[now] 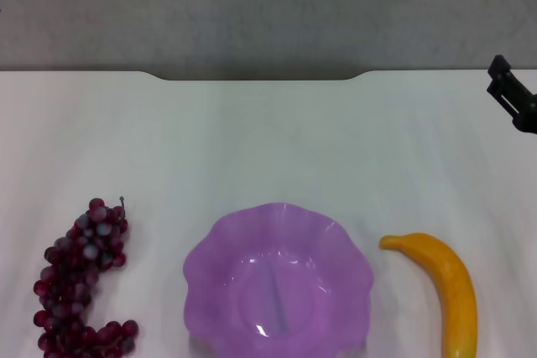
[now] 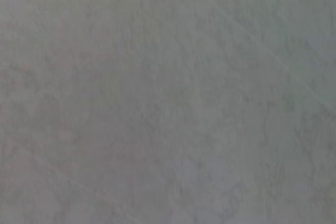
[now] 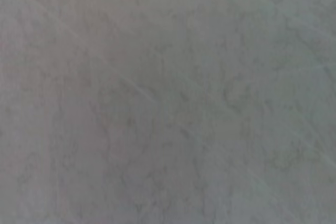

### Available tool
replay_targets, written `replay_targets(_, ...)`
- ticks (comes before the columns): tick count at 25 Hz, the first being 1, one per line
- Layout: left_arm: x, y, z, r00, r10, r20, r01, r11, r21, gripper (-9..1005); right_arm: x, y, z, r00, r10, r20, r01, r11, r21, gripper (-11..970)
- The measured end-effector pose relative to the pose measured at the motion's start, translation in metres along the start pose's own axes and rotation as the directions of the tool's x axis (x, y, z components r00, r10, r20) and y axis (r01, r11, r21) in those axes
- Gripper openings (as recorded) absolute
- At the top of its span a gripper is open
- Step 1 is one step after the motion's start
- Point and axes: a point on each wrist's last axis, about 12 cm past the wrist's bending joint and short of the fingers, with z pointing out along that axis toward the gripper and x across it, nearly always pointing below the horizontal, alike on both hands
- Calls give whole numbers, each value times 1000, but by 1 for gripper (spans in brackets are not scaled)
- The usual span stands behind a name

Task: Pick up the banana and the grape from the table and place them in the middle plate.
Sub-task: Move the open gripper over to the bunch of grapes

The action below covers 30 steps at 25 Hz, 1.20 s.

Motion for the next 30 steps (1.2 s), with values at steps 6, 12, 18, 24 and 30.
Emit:
replay_targets(6,0,3,1,997,7,-83,-10,999,-33,712,0,0,0,1000,-2,-4,2,1000,-1,850)
replay_targets(12,-10,-15,-4,950,101,-296,-112,994,-20,701,0,0,0,1000,-1,-4,1,1000,-1,850)
replay_targets(18,-20,-31,-1,857,219,-466,-188,976,111,689,-1,1,0,1000,-1,-2,1,1000,-3,851)
replay_targets(24,-18,-42,12,752,310,-582,-171,944,282,640,-3,4,2,1000,-2,4,2,1000,-15,850)
replay_targets(30,-5,-45,32,649,349,-676,-204,936,287,612,-4,7,3,1000,-9,8,9,1000,-28,850)
